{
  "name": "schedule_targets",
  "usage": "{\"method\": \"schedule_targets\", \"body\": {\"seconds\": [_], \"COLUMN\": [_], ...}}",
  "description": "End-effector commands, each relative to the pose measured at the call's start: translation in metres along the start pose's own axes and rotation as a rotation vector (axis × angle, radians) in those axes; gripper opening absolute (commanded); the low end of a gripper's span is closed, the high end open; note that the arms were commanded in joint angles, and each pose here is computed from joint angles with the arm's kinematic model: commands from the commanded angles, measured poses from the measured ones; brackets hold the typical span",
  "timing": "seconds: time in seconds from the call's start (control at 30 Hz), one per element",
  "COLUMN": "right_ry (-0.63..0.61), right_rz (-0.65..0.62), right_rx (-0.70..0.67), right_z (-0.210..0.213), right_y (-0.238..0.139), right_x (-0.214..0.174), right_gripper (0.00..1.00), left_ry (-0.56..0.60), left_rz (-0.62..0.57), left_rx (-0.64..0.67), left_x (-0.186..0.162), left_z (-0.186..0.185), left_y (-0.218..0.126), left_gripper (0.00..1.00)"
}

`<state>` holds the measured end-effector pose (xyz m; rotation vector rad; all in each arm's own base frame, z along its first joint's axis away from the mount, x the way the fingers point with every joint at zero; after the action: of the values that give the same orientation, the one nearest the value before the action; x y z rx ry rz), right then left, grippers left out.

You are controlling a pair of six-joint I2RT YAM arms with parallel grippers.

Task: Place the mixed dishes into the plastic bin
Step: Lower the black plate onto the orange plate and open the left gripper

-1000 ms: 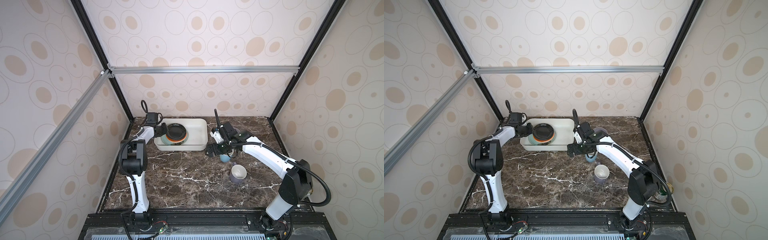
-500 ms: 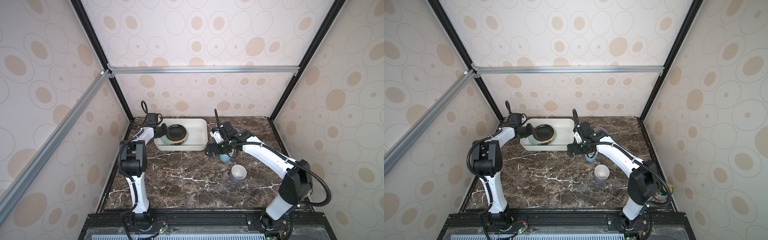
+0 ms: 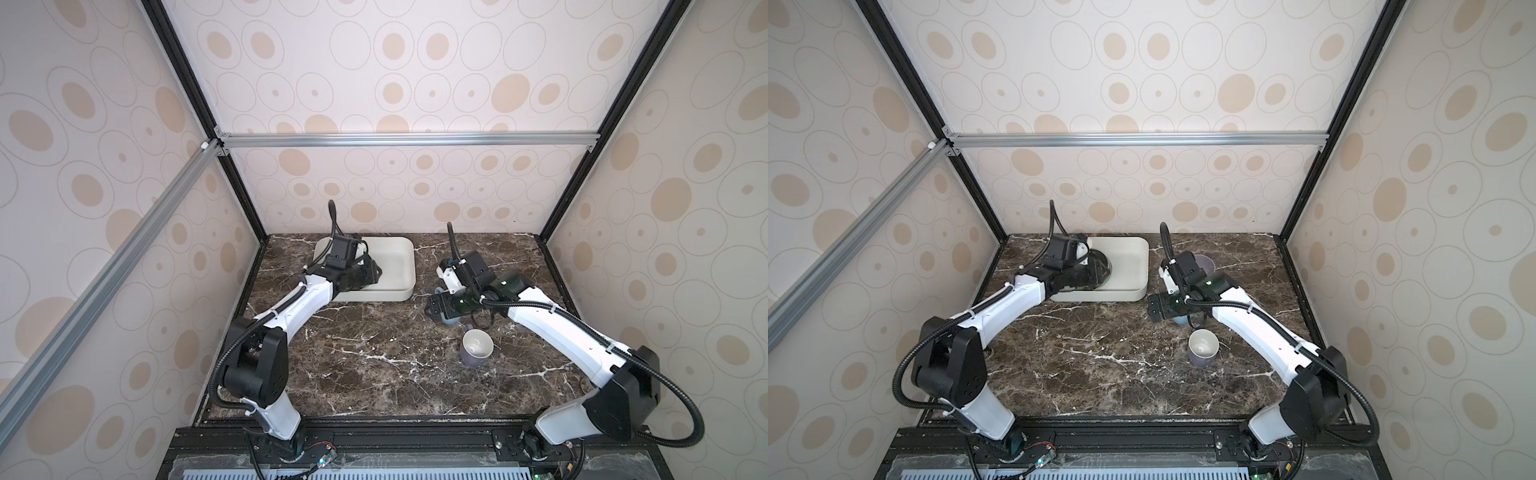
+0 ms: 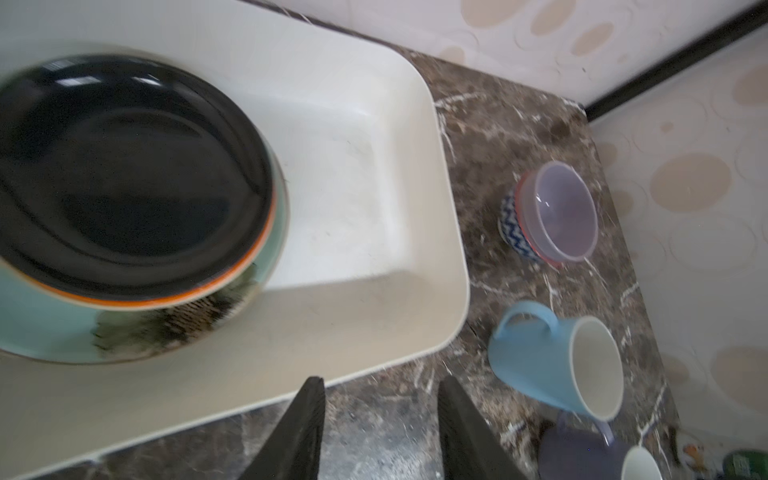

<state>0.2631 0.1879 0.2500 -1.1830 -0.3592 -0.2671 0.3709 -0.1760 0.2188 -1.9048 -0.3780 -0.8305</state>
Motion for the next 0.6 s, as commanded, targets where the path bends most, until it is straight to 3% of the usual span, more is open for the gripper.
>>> {"method": "schedule_targets", "body": {"seconds": [0.0, 0.1, 0.3, 0.57], "right_ry": [0.057, 0.101, 0.181, 0.24], "right_rz": [-0.014, -0.03, -0.092, -0.114], "right_rx": [-0.107, -0.168, -0.199, -0.233], "right_z": [-0.024, -0.041, -0.058, -0.07], "right_y": [-0.007, -0.011, -0.025, -0.034], "right_x": [-0.018, -0.034, -0.053, -0.066], "right_gripper": [1.0, 1.0, 1.0, 1.0], "left_ry": [0.041, 0.06, 0.039, 0.067], "left_rz": [-0.008, -0.024, -0.052, -0.064], "left_rx": [0.029, 0.012, -0.029, -0.047], "left_x": [-0.02, -0.049, -0.093, -0.073], "left_z": [-0.014, -0.027, -0.032, -0.046], "left_y": [-0.015, -0.028, -0.052, -0.06], "left_gripper": [0.49, 0.56, 0.58, 0.59]}}
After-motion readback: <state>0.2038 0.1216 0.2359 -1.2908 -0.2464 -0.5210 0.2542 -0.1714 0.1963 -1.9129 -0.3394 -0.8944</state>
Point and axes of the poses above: each gripper's point midway between its finger pads, its own y axis out along the fingers, its own z axis along the line the jaws close on, x = y × z, the point moved 7 cm from there along -y, back along the fingers, and after that the axes turned 14 degrees about y, right-handed, at the moved point
